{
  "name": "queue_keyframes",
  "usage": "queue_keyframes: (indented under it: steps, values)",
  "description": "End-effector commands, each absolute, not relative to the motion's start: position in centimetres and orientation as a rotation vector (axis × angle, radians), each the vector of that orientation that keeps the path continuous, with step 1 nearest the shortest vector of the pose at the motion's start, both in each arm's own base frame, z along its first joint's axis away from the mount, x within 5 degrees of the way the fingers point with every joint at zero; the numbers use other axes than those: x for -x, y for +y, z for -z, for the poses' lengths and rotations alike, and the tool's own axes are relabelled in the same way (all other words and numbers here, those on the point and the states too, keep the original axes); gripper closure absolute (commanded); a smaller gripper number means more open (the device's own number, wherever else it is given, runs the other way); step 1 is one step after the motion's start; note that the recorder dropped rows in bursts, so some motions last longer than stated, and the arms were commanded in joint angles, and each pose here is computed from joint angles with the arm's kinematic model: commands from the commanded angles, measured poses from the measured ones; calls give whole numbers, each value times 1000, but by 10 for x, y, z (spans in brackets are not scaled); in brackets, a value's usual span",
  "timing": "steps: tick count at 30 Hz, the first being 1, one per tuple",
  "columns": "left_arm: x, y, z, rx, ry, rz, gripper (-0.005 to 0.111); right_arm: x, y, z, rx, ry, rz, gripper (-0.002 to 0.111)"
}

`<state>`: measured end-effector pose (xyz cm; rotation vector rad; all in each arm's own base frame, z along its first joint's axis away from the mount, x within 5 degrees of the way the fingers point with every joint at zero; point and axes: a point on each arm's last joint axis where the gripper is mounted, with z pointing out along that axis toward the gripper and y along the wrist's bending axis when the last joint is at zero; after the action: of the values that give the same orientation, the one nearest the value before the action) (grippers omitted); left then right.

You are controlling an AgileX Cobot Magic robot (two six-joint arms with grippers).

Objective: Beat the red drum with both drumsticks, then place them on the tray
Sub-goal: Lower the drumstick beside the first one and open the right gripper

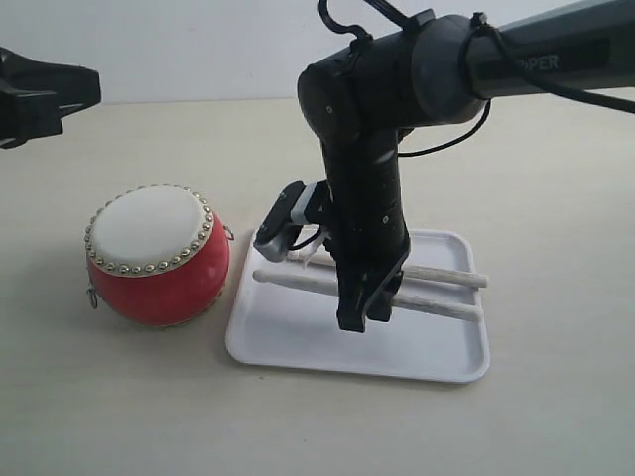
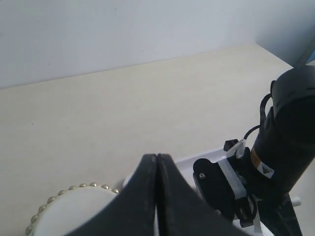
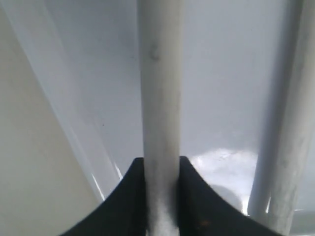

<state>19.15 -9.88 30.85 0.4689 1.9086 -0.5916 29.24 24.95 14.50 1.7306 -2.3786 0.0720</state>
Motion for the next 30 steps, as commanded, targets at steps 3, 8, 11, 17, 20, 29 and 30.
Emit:
queue_keyframes:
  steps: [3,8,11,17,20,29,30]
  values:
    - [-190,-96,-307,-449,1909,573,107,-292,251,-136,-1783,-2314,-54,108]
    - [-191,-94,-307,-438,1906,560,107,-295,256,-135,-1825,-2348,-14,108]
    - [-191,-94,-307,-438,1906,560,107,-296,257,-134,-1837,-2364,-12,107]
    - [-191,-94,-307,-435,1905,557,107,-296,257,-134,-1849,-2354,-11,90]
    - [-191,-94,-307,-429,1907,562,107,-295,256,-134,-1847,-2350,-11,73]
    - [-191,-93,-309,-403,1903,553,107,-304,249,-137,-1908,-2328,-148,54]
    - [-191,-92,-309,-406,1901,551,107,-307,247,-137,-1915,-2337,-159,54]
